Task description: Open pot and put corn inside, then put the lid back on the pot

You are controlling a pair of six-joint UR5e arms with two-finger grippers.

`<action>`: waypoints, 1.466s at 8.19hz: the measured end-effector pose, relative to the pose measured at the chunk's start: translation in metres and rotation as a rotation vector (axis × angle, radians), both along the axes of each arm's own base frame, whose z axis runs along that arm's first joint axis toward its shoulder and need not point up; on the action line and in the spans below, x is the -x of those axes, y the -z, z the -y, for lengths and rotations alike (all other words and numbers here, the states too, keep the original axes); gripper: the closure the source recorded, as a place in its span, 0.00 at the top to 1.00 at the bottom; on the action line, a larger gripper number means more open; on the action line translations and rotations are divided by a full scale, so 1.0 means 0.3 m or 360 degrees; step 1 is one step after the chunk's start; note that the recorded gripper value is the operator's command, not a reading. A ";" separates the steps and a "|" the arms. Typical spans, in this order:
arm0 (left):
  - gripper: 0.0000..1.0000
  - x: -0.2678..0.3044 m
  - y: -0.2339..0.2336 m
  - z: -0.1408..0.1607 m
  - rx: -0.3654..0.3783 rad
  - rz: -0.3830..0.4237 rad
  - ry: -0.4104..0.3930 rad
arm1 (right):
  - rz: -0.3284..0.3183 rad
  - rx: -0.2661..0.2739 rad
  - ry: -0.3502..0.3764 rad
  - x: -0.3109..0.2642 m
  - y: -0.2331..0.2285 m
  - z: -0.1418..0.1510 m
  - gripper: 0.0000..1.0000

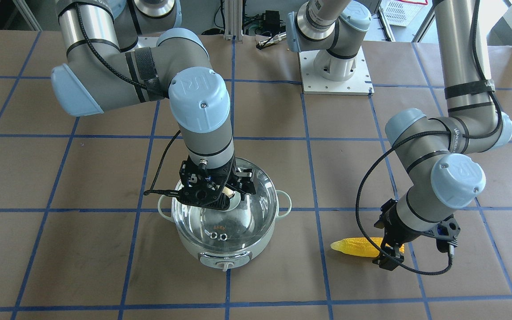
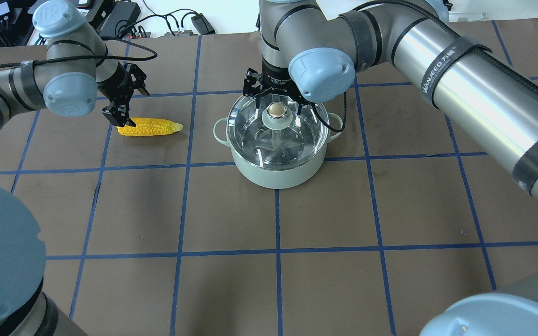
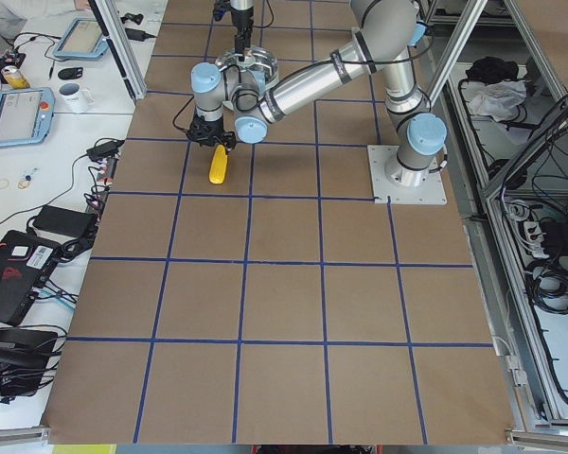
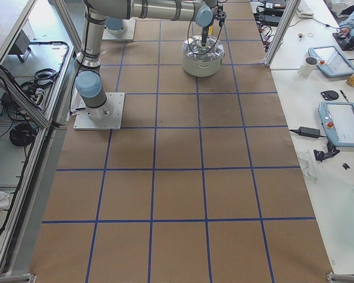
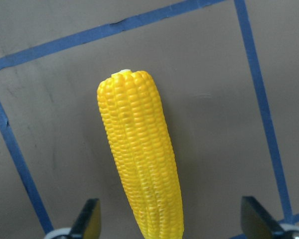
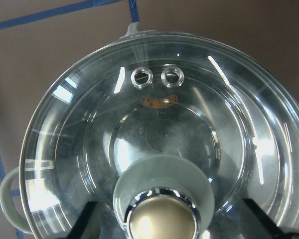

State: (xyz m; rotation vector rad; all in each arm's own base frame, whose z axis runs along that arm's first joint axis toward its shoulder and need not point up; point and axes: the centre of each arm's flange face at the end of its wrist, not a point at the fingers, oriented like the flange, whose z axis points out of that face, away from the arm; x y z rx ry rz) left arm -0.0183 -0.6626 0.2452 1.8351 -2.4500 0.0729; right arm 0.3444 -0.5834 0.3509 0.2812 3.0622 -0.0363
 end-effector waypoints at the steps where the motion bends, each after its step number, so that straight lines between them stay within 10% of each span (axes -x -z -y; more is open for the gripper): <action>1: 1.00 -0.004 0.041 0.011 -0.0010 0.0002 -0.0003 | -0.0003 -0.0007 0.0000 0.001 0.007 -0.003 0.78; 4: 1.00 -0.023 0.076 0.030 -0.0022 0.0001 -0.0071 | -0.0004 -0.0012 -0.0020 0.001 0.014 -0.005 0.43; 9: 1.00 -0.037 0.151 0.033 -0.0086 0.0010 -0.0148 | 0.0029 -0.0017 -0.0025 -0.006 0.010 -0.005 0.27; 11: 0.68 -0.048 0.170 0.028 -0.0115 0.0057 -0.0155 | 0.0046 -0.0007 -0.0030 -0.009 -0.014 -0.005 0.27; 12: 0.06 -0.050 0.180 0.027 -0.0125 0.0064 -0.0153 | 0.0051 0.0009 -0.0038 -0.004 -0.048 -0.008 0.27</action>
